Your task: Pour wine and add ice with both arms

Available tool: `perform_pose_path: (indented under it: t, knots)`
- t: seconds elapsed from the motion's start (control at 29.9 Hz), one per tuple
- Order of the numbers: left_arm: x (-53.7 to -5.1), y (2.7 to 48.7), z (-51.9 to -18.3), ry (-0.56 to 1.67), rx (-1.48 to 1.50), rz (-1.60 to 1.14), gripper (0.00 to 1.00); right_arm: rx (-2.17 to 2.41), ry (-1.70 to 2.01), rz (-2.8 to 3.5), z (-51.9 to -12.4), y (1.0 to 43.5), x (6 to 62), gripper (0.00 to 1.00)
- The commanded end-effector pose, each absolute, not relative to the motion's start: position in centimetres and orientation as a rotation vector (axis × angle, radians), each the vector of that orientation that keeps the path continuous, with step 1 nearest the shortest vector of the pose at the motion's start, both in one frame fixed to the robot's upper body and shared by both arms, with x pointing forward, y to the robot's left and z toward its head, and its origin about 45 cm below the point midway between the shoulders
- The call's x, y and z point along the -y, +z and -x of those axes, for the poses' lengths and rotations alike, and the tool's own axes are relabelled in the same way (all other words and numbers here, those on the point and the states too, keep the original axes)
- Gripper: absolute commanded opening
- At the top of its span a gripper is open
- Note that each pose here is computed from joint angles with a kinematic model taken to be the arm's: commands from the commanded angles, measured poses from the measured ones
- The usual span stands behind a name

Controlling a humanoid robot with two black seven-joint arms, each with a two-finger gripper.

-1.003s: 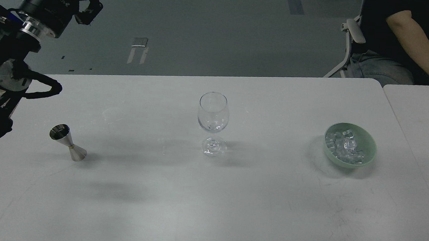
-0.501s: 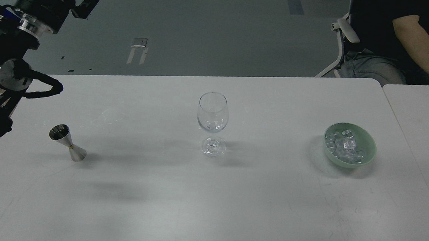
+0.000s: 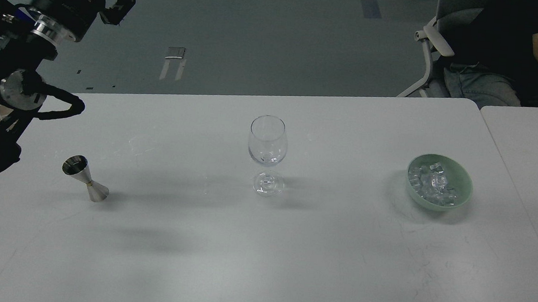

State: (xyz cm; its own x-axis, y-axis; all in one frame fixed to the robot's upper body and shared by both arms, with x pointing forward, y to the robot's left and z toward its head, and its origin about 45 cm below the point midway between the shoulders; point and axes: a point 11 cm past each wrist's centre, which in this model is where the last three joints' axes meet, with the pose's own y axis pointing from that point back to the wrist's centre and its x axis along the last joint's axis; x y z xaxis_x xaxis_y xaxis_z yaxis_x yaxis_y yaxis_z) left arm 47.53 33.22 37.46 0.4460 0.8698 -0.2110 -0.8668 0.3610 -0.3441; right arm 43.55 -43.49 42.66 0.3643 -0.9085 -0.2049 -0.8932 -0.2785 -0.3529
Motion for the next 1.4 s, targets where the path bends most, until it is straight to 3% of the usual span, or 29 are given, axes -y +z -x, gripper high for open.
perform_pose_path:
  t: [0.0,0.8,0.97,1.37]
  knots:
    - [-32.9,37.5,-47.4,1.110,0.006,0.446,1.00,-1.569,-0.050,2.226,-43.5,42.6,43.5,1.00]
    - [-33.9,38.2,-46.7,1.106,0.048,0.403,1.00,-1.557,-0.049,2.231,-43.7,42.5,43.0,1.00]
    - [-35.5,41.9,-44.5,1.063,0.196,0.308,1.00,-1.558,-0.053,2.230,-43.7,42.7,43.1,1.00]
    - [-36.2,50.0,-34.0,0.813,0.850,-0.259,0.97,-1.570,-0.046,2.229,-43.7,42.3,43.3,1.00]
